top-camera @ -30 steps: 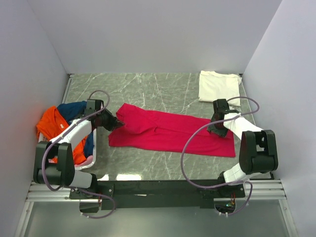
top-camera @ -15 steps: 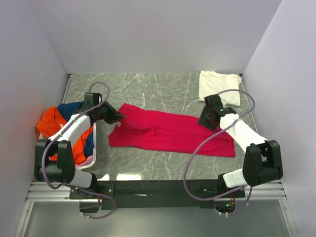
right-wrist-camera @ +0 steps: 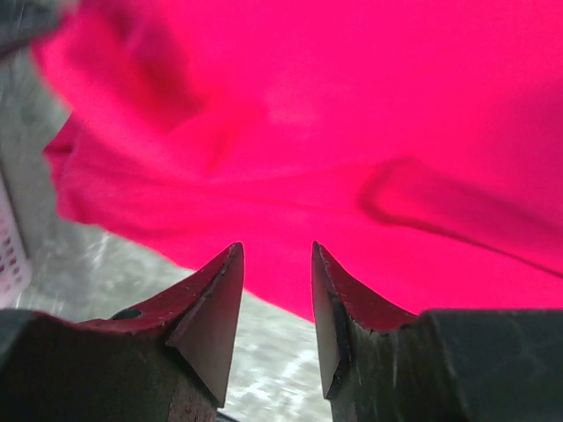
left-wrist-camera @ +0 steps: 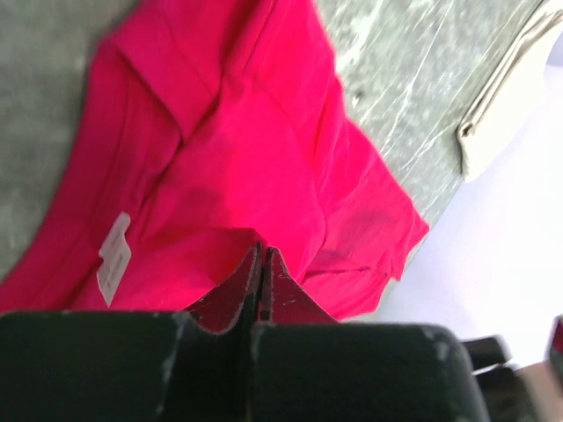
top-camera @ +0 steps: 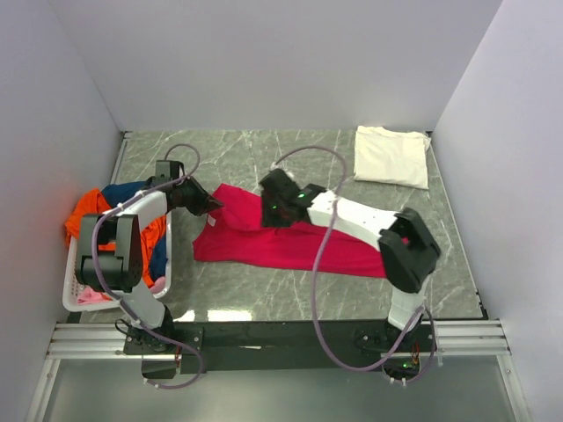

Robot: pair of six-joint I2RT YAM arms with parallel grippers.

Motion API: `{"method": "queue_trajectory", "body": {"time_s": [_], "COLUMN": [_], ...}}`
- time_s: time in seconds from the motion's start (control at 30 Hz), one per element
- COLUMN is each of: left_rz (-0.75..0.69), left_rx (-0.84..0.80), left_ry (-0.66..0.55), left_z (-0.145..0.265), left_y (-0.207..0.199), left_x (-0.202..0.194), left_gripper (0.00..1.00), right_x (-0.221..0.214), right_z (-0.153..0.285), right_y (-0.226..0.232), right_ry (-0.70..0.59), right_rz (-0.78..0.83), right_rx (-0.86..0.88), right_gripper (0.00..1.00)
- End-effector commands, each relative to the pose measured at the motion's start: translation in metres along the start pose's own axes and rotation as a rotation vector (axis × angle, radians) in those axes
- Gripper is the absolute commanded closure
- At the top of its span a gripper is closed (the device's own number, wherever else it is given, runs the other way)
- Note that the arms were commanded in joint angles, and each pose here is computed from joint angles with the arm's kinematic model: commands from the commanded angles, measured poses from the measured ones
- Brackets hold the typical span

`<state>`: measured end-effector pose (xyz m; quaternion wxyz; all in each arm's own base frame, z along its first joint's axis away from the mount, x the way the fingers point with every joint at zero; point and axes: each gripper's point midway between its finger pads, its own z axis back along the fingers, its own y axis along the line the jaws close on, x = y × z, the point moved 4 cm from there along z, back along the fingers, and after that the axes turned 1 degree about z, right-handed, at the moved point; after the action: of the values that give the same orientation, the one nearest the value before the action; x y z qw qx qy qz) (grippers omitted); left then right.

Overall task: Fold and stack the t-shirts
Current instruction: Fold the tshirt

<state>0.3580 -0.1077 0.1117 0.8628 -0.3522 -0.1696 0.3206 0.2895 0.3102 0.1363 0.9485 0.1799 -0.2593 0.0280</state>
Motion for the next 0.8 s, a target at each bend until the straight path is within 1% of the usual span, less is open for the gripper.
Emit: {"method": "queue_trajectory", "body": {"time_s": [0.0,0.03,0.07,0.2,0.3,0.5,0.77], "left_rz": [-0.072,-0.069,-0.063,-0.047,-0.049,-0.024,-0.029], "left_rx": [-0.056,-0.060,-0.073,-0.077,-0.071,-0.067,-0.069], "left_ry": [-0.092,-0.103,-0.119,-0.124,-0.093,-0.062,-0.065], "left_z": [0.002,0.001,0.000,-0.004,-0.010,-0.015,-0.011], "left_y": [-0.018,-0.017,-0.018,-0.015,-0.011,-0.004,-0.005], "left_x": [0.026,0.028,0.031,0.036,0.034,0.028,0.027], "left_gripper": [1.00,1.00,1.00,1.00,1.00,1.00,1.00], "right_x": [0.005,-0.004,-0.006,-0.021,-0.027,-0.025,-0.026], "right_z": [-0.005,-0.015,-0.015,-0.025,-0.033,-0.049,-0.070], "right_y": [0.044,0.048,0.059,0.073,0.073,0.067,0.066], "right_ry": [-0.015,0.009,0.008,0.032,0.037,0.012,0.006], "right_rz": [0.009,0.018,0.028,0.053,0.063,0.084,0.094], "right_rx": [0.092,0.084,0.101,0.101,0.086,0.031,-0.001], "right_gripper": [0.56,0.57,0.57,0.58,0.59,0.60,0.60]}}
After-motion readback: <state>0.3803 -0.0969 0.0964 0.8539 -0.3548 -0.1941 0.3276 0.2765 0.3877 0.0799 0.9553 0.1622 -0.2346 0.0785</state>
